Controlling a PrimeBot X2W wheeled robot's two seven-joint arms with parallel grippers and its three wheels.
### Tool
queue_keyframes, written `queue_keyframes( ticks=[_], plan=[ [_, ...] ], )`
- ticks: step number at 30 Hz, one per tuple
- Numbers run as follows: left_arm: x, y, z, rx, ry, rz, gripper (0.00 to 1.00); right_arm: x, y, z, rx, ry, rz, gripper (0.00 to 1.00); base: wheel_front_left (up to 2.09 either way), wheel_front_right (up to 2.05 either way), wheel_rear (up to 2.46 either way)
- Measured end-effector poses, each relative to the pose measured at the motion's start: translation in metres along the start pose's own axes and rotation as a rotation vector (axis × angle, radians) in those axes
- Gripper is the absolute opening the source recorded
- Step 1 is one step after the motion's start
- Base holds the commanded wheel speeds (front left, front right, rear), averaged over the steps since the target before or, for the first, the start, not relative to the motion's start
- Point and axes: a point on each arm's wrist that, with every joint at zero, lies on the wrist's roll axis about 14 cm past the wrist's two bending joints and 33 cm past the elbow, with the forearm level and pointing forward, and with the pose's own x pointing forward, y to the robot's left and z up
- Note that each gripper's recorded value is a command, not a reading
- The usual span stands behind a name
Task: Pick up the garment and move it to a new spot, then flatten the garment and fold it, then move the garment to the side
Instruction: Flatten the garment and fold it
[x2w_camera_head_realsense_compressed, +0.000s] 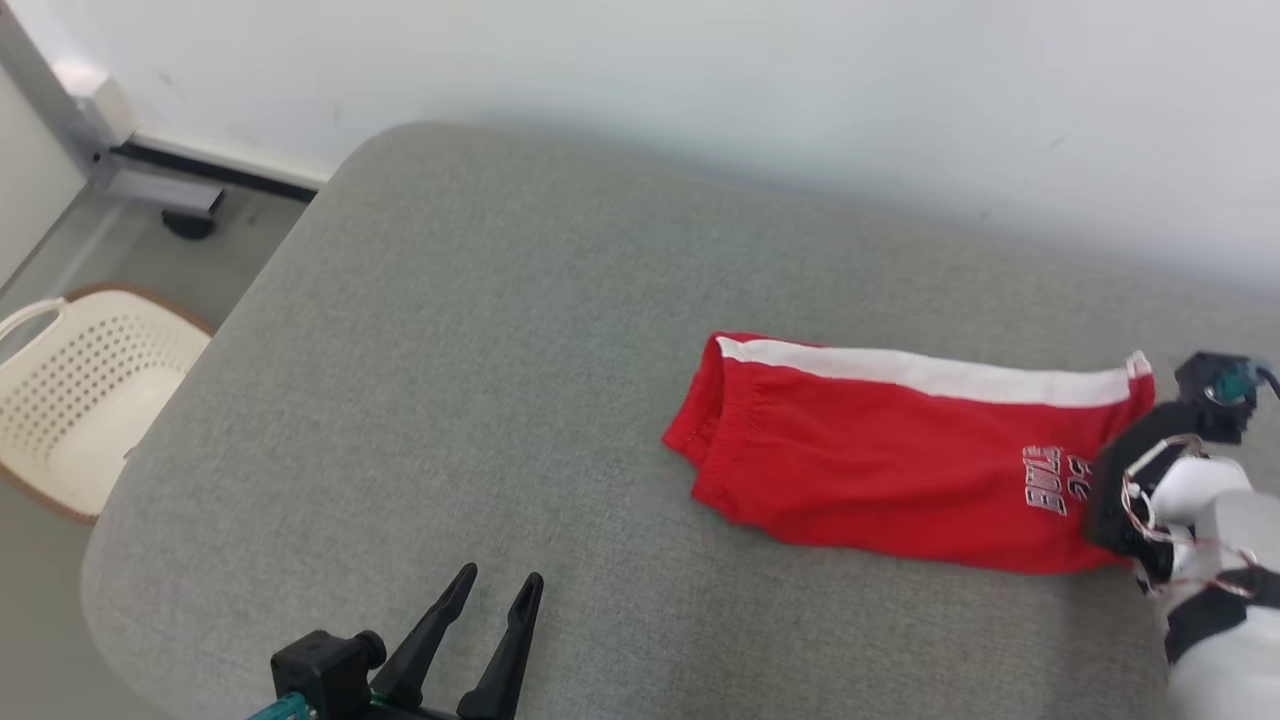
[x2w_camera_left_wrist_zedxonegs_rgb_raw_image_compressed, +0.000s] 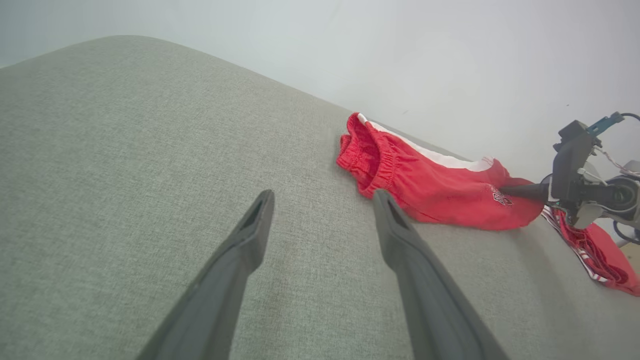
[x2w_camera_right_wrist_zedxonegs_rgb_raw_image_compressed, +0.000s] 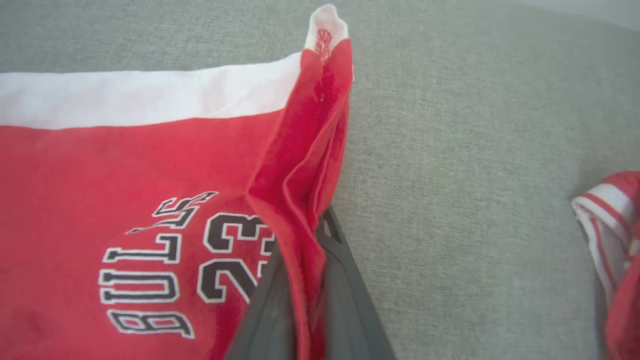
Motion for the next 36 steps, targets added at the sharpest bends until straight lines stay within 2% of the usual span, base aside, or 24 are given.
queue_keyframes(
  ticks=[7, 11, 21, 24, 36],
  plan=[
    [-0.009, -0.01, 0.004, -0.001, -0.014, -0.031, 1.0, -0.031, -0.036, -0.018, 0.032, -0.028, -0.086, 0.0, 0.0, 0.0, 0.0],
    [-0.013, -0.01, 0.01, 0.013, -0.029, -0.028, 1.0, -0.047, -0.05, -0.011, 0.027, -0.083, -0.132, 0.0, 0.0, 0.0, 0.0],
    [-0.021, -0.014, 0.017, 0.018, -0.054, -0.036, 1.0, -0.07, -0.059, 0.008, -0.057, -0.169, -0.206, 0.0, 0.0, 0.0, 0.0],
    [-0.022, -0.015, 0.016, 0.016, -0.054, -0.038, 1.0, -0.07, -0.042, 0.011, -0.061, -0.182, -0.174, 0.0, 0.0, 0.0, 0.0],
    [-0.027, -0.018, 0.012, 0.002, -0.041, -0.041, 1.0, -0.064, 0.065, 0.036, -0.105, -0.196, 0.099, 0.0, 0.0, 0.0, 0.0]
  ],
)
